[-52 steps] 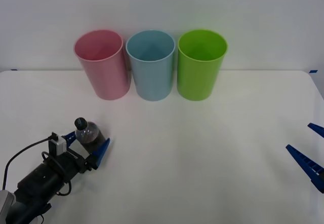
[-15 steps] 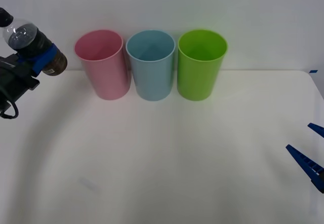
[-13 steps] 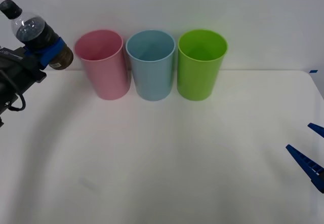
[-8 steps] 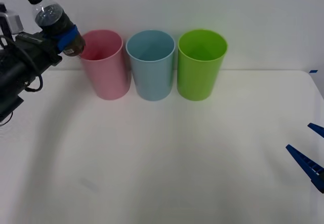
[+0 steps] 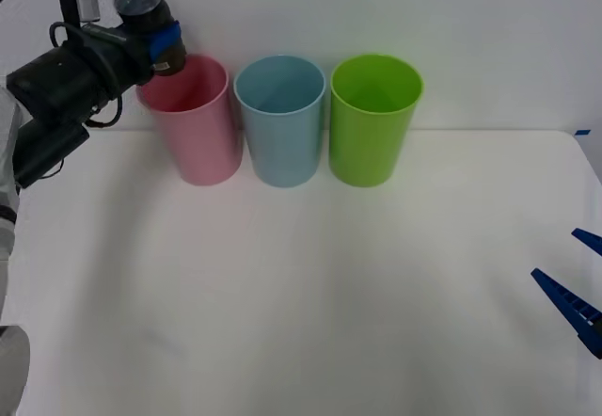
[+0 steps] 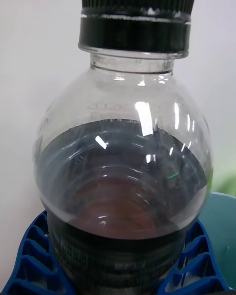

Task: Grasp the object on the table and drop it into the matching bin: aluminum can to the light blue bin, PET bottle to the pink bin.

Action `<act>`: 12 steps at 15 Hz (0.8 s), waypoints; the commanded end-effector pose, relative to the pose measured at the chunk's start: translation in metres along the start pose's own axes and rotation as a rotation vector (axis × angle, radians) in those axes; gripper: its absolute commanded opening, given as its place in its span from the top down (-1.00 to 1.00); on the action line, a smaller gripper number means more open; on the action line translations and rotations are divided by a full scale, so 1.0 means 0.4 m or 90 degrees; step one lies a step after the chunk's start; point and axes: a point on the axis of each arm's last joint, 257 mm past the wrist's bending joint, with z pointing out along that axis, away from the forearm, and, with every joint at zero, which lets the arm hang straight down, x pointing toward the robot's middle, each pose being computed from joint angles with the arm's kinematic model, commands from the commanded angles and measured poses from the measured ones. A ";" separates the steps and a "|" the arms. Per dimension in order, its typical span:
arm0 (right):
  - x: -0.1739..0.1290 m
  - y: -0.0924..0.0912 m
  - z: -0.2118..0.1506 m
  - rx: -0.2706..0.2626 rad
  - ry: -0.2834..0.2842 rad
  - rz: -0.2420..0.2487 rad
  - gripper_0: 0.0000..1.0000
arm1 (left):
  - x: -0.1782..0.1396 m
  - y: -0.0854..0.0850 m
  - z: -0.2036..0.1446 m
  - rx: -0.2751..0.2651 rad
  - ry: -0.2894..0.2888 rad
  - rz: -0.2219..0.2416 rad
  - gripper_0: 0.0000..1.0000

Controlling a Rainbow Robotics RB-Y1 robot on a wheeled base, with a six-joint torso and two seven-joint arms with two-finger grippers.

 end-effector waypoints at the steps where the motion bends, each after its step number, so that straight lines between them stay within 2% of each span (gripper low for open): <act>1: 0.000 0.000 0.000 0.000 0.000 0.000 -1.00 | 0.002 -0.010 0.042 -0.010 0.006 0.012 1.00; 3: 0.000 0.000 0.000 0.000 0.000 0.000 -1.00 | 0.013 -0.015 0.053 -0.020 0.010 0.020 1.00; 7: 0.000 0.000 0.000 0.000 0.000 0.000 -1.00 | 0.016 -0.022 0.056 -0.019 0.010 0.021 1.00; 8: 0.000 0.000 0.000 0.000 0.000 0.000 -1.00 | 0.016 -0.022 0.056 -0.019 0.009 0.019 0.94; 9: 0.000 0.000 0.000 0.000 0.000 0.000 -1.00 | 0.016 -0.024 0.057 -0.018 0.008 0.016 0.69; 10: 0.000 0.000 0.000 0.000 0.000 0.000 -1.00 | 0.014 -0.023 0.056 -0.018 0.007 0.011 -0.53; 11: 0.000 0.000 0.000 0.000 0.000 0.000 -1.00 | 0.012 -0.022 0.056 -0.019 0.005 0.009 -1.00; 12: 0.000 0.000 0.000 0.000 0.000 0.000 -1.00 | 0.011 -0.022 0.056 -0.019 0.004 0.007 -1.00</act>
